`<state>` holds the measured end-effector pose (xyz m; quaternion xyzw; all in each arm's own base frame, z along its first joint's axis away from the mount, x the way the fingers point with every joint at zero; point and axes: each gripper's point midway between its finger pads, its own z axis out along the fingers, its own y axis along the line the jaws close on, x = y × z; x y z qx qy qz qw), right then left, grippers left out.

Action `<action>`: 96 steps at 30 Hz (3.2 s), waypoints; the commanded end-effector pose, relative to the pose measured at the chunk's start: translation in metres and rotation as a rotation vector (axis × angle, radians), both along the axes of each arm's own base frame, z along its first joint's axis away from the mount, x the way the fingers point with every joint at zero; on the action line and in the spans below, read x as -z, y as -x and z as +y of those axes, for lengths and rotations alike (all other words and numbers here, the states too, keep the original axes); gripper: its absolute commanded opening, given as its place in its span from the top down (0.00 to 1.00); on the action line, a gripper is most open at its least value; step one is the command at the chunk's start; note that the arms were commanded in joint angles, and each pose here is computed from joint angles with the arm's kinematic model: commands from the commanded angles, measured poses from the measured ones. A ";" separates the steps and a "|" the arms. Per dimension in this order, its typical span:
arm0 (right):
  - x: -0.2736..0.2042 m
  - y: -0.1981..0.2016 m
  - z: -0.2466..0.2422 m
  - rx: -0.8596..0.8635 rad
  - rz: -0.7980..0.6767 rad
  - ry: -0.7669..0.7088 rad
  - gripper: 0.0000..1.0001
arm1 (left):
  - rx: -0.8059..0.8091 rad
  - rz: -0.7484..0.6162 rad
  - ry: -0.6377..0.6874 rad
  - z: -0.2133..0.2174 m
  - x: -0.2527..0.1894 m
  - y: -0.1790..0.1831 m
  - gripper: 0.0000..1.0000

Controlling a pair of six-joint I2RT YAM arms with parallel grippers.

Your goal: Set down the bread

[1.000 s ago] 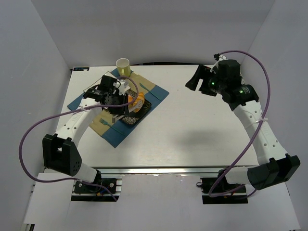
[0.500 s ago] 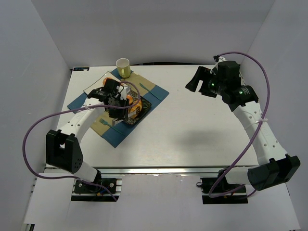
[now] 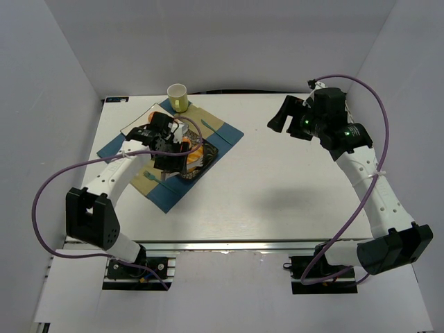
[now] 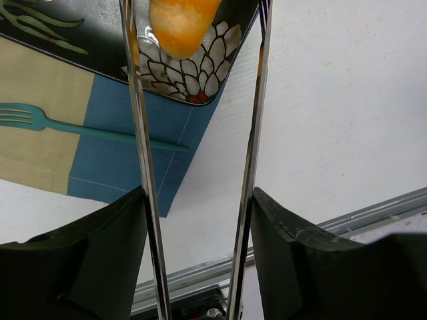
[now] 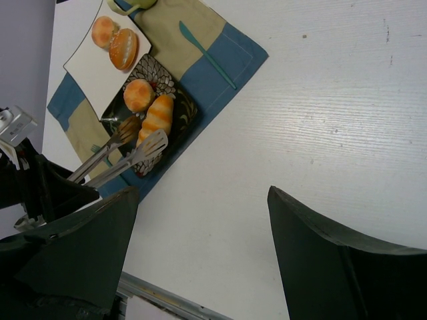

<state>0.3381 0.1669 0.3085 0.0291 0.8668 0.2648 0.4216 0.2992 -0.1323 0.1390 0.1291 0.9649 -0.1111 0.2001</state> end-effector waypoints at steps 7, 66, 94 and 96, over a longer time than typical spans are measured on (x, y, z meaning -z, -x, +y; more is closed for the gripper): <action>-0.011 0.000 0.001 -0.006 -0.044 -0.025 0.15 | -0.084 -0.124 -0.014 0.012 -0.053 0.000 0.34; 0.012 0.000 0.009 -0.057 -0.029 -0.032 0.16 | -1.259 0.007 -0.205 0.208 0.101 0.090 0.19; 0.006 -0.013 0.020 -0.065 0.011 -0.066 0.11 | -1.318 -0.237 -0.031 0.207 -0.066 0.080 0.02; 0.008 -0.015 0.021 -0.068 0.030 -0.067 0.11 | -1.318 -0.243 -0.006 0.204 -0.072 0.079 0.02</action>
